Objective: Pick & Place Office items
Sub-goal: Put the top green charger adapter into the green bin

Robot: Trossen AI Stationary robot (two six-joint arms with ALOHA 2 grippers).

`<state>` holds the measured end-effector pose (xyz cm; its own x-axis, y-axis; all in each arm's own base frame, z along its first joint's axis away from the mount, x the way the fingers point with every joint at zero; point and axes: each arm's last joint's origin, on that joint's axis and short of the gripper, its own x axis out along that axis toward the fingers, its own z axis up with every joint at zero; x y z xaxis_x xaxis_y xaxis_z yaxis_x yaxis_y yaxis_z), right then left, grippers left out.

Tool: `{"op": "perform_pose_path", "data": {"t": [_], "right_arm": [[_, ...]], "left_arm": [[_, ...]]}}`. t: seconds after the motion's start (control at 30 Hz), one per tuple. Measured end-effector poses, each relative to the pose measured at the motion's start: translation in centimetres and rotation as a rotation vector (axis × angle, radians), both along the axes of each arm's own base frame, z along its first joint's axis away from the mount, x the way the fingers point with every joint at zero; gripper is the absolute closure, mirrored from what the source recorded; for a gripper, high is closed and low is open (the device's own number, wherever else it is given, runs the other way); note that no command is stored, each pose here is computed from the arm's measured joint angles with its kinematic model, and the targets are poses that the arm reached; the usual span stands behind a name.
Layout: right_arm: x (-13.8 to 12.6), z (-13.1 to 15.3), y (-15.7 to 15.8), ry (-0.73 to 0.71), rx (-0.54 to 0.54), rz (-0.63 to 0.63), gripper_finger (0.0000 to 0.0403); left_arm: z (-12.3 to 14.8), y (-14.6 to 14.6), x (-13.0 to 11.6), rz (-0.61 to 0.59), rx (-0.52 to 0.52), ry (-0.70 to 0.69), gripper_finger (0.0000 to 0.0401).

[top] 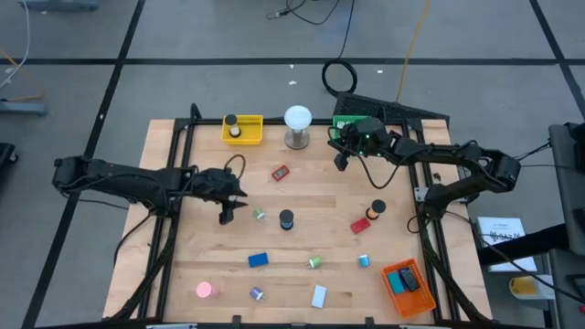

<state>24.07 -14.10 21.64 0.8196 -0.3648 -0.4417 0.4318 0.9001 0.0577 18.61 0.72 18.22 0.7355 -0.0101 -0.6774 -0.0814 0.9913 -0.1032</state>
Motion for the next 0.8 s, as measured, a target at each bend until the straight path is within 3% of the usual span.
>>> {"op": "perform_pose_path", "data": {"t": [0.2,0.37,0.57,0.8], "right_arm": [[0.0,0.0,0.0,0.001,0.001,0.0,0.0403],[0.0,0.0,0.0,0.005,-0.002,0.003,0.0403],[0.0,-0.1,0.0,0.016,-0.014,0.011,0.0403],[0.0,0.0,0.0,0.016,-0.017,0.012,0.0403]], "left_arm": [[-1.7,-0.8,2.5,-0.167,0.098,0.116,0.0151],[-2.4,-1.3,4.8,-0.273,0.21,0.159,0.011],[-3.5,-1.8,6.1,-0.36,0.26,0.215,0.0103],[-4.5,-1.8,6.3,-0.387,0.268,0.26,0.0145]]}}
